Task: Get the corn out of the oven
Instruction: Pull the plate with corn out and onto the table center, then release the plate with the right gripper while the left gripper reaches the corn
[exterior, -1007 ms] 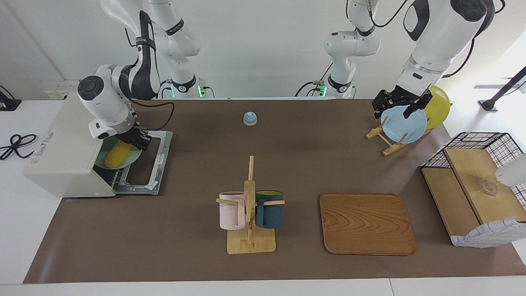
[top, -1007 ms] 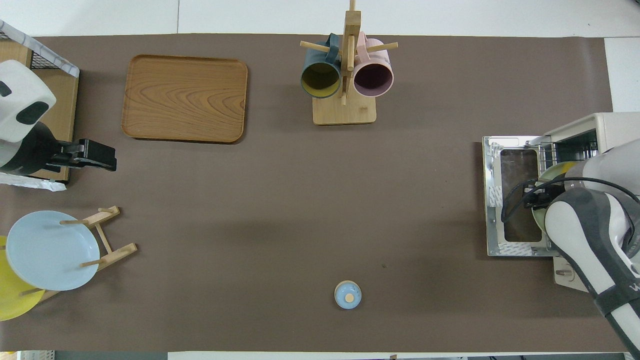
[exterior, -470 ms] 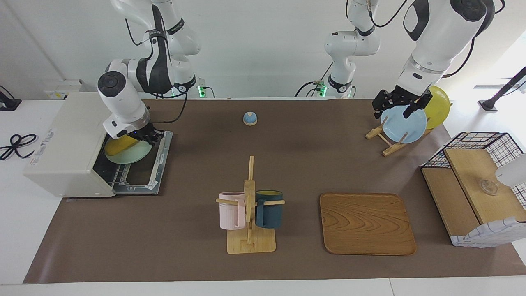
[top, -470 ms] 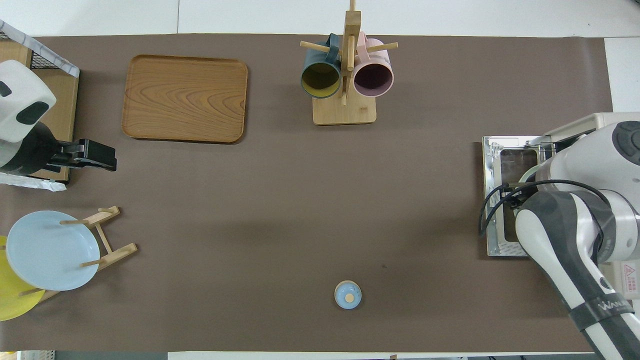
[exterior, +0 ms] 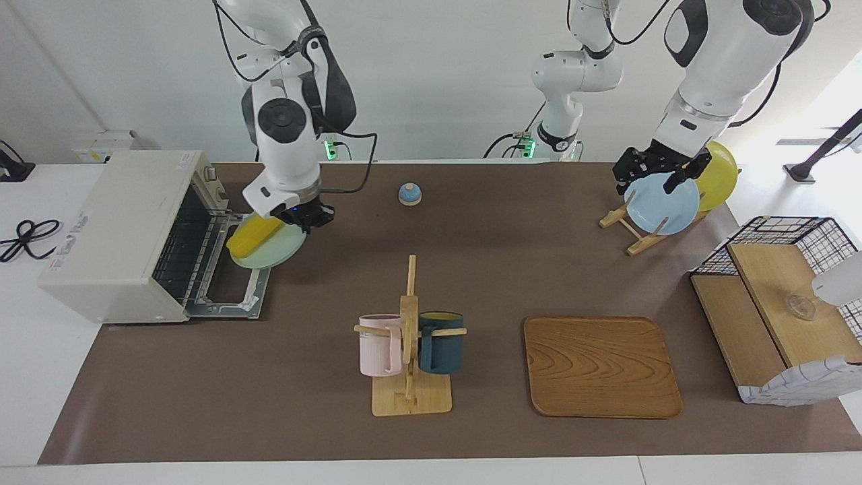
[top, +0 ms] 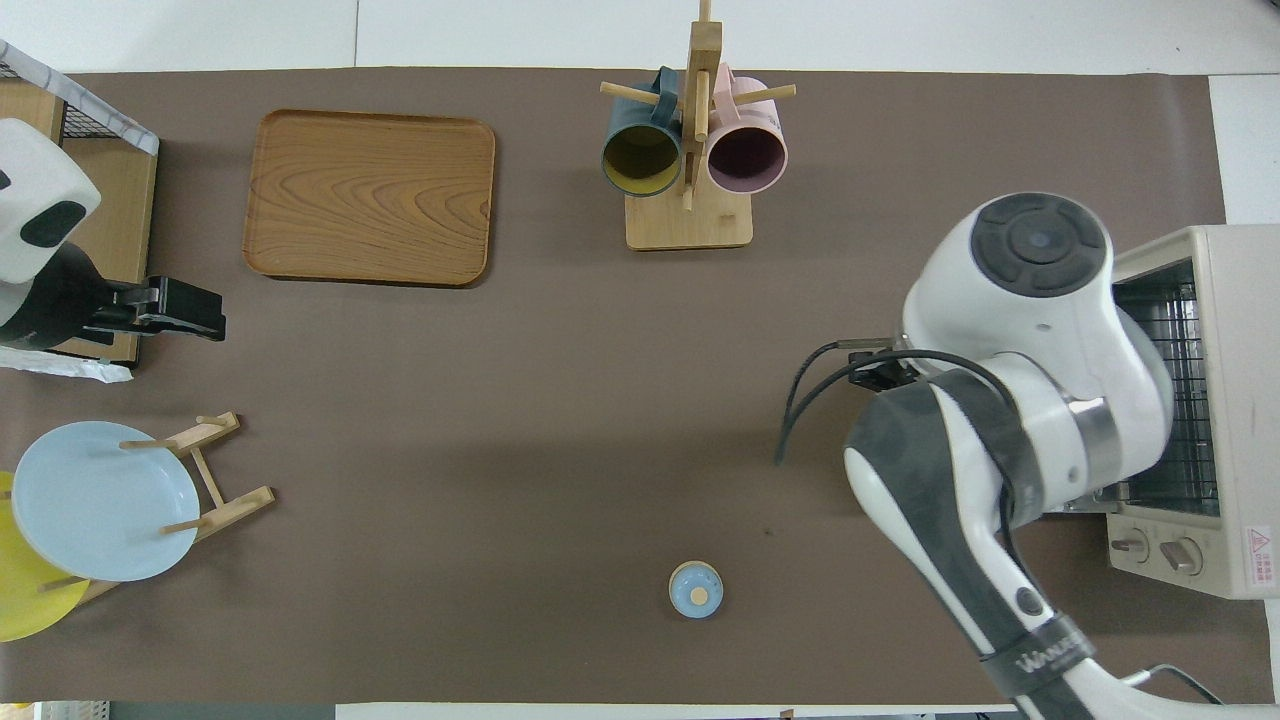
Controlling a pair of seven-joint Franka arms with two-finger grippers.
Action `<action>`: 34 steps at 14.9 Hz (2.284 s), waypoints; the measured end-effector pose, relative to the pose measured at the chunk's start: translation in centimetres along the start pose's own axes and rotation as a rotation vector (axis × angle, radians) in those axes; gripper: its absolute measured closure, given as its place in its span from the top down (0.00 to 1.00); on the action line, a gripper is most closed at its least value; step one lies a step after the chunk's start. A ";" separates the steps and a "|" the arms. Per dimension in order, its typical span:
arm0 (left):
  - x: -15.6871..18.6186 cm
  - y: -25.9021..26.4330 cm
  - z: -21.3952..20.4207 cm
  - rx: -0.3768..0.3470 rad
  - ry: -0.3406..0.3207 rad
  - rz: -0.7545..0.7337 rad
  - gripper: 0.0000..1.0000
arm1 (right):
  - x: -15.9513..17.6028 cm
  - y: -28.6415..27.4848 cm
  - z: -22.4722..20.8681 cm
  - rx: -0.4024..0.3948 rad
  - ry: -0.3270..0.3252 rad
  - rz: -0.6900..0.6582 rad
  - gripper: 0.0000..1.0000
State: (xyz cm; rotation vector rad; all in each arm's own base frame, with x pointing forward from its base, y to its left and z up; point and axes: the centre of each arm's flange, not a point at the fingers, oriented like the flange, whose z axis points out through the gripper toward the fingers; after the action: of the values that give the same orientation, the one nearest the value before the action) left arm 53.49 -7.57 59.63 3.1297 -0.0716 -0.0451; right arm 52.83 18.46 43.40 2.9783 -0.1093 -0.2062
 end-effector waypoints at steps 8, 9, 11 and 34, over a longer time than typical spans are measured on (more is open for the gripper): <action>0.0 -0.1 0.0 0.000 0.001 -0.003 1.00 | 0.9 -19.7 -0.2 -0.018 0.021 -0.046 0.03; 0.0 -0.1 0.0 0.000 0.002 -0.003 1.00 | 1.2 -21.3 0.4 -0.003 0.038 -0.060 0.03; 0.1 -0.2 -0.1 -0.001 0.008 -0.003 1.00 | 1.2 -24.3 2.0 0.040 0.075 -0.051 0.03; 0.4 5.6 1.7 -0.041 0.058 0.124 1.00 | -1.8 -13.4 -5.0 0.175 0.061 -0.026 0.08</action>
State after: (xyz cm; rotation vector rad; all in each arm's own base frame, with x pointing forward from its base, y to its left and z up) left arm 53.60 -13.19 57.94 3.0752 -0.2597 0.0445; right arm 52.58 32.51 46.42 3.1586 -0.0854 -0.1136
